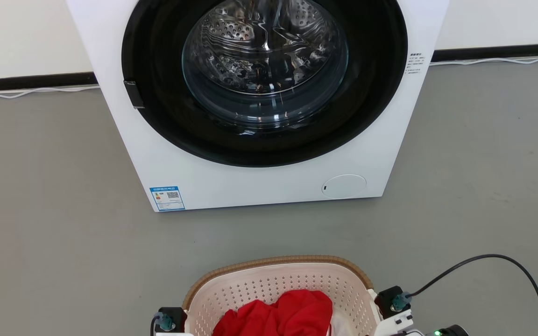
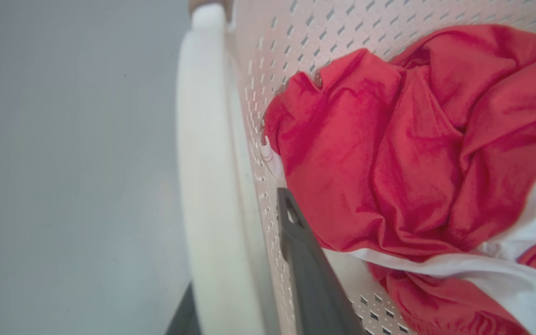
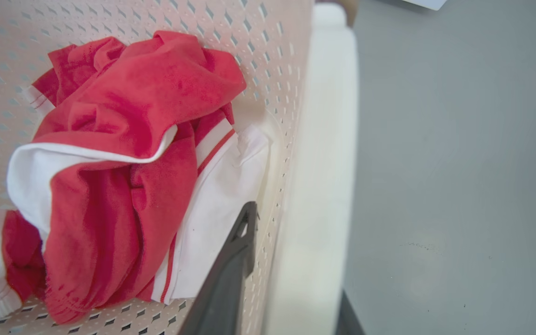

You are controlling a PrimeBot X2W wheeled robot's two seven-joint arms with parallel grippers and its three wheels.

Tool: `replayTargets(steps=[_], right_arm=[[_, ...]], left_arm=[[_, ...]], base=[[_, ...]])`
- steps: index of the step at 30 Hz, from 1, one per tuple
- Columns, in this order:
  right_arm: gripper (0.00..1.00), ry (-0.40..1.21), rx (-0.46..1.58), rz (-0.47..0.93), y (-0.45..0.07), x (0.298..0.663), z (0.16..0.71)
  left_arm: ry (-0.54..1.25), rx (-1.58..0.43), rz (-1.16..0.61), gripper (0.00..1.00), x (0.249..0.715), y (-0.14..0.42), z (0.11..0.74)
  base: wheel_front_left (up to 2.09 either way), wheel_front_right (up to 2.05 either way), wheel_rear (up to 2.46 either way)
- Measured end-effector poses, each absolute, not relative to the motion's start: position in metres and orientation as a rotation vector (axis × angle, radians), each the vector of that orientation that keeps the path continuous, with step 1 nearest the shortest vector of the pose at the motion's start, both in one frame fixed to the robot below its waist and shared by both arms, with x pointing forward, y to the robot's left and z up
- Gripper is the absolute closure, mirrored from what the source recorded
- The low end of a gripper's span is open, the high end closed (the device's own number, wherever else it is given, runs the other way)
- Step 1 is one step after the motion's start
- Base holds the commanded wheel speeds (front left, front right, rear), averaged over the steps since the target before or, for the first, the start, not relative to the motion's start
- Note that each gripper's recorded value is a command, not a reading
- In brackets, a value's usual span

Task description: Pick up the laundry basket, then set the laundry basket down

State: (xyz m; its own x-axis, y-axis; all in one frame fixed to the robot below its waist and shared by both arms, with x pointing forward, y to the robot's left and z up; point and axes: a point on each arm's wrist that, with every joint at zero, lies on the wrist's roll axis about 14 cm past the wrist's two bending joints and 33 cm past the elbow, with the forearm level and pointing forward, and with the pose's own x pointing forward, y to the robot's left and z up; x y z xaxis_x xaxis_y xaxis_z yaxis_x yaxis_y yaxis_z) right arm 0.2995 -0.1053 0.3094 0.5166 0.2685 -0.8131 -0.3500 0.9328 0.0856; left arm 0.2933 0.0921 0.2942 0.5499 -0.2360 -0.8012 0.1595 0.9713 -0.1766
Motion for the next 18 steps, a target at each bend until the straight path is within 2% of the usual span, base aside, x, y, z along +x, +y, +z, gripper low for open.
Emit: replayTargets(steps=[18], right_arm=[[1.00,1.012,-0.063,0.353,-0.109,0.303,0.294]], left_arm=[[1.000,-0.084,-0.243,1.00,0.301,0.090,0.282]], base=[[0.00,0.00,0.00]])
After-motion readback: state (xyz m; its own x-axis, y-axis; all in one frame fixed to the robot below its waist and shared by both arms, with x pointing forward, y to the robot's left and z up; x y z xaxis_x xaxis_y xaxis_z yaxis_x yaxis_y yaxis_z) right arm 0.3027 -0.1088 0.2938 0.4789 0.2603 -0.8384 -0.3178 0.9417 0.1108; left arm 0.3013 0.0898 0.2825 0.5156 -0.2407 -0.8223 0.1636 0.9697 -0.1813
